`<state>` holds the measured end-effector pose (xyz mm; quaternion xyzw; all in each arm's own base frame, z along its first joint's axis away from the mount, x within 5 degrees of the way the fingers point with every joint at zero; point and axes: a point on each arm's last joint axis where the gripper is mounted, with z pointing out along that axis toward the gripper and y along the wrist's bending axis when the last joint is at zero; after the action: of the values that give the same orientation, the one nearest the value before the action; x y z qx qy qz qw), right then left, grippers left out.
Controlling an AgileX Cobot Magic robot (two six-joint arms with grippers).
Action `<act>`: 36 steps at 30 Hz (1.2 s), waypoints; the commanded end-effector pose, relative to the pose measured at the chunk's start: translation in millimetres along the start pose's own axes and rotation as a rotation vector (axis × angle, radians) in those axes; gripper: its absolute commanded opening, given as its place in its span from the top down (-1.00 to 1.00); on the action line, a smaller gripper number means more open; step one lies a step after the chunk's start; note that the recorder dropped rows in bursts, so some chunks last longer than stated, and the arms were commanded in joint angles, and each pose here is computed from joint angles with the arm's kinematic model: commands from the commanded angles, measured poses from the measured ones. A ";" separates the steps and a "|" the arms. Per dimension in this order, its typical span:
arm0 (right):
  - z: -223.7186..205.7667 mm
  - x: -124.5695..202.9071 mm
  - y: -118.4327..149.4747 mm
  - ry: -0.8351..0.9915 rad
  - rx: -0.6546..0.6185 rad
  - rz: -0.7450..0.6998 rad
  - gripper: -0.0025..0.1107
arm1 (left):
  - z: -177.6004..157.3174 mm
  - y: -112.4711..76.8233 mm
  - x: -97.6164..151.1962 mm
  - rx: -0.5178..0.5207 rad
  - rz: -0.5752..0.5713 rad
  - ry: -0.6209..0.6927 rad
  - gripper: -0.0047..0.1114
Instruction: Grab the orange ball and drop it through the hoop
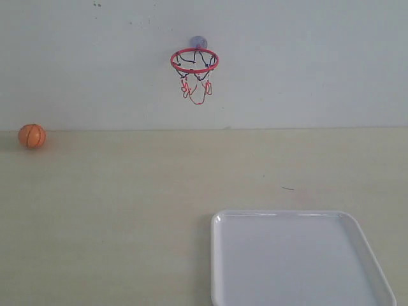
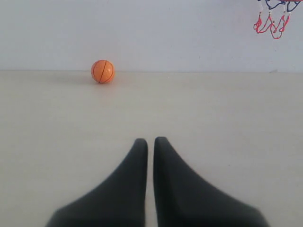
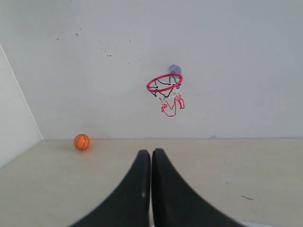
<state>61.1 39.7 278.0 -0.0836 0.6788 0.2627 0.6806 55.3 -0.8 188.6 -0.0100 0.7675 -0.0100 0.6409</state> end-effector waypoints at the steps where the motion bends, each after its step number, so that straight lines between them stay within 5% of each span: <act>1: -1.4 3.1 1.6 -0.006 -0.024 0.070 0.96 | -0.4 0.0 -1.5 -0.001 -0.005 -0.013 0.85; 8: -2.7 -2.6 -3.3 -0.181 -0.001 0.007 0.96 | -0.4 0.0 -1.5 -0.001 -0.005 -0.013 0.85; 13: -4.1 15.3 -22.8 -0.253 0.138 0.013 0.96 | -0.4 0.0 -1.5 -0.001 -0.005 -0.013 0.85; 25: -16.8 50.0 -40.1 -0.122 0.312 -0.096 0.96 | -0.4 0.0 -1.5 -0.001 -0.005 -0.013 0.85; 36: -27.4 83.9 -44.9 0.246 0.365 -0.166 0.96 | -0.4 0.0 -1.5 -0.001 -0.005 -0.013 0.85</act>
<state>55.0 9.2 192.6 -0.0291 0.7584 0.0812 0.6460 55.3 -0.8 188.6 -0.0100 0.7675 -0.0100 0.6409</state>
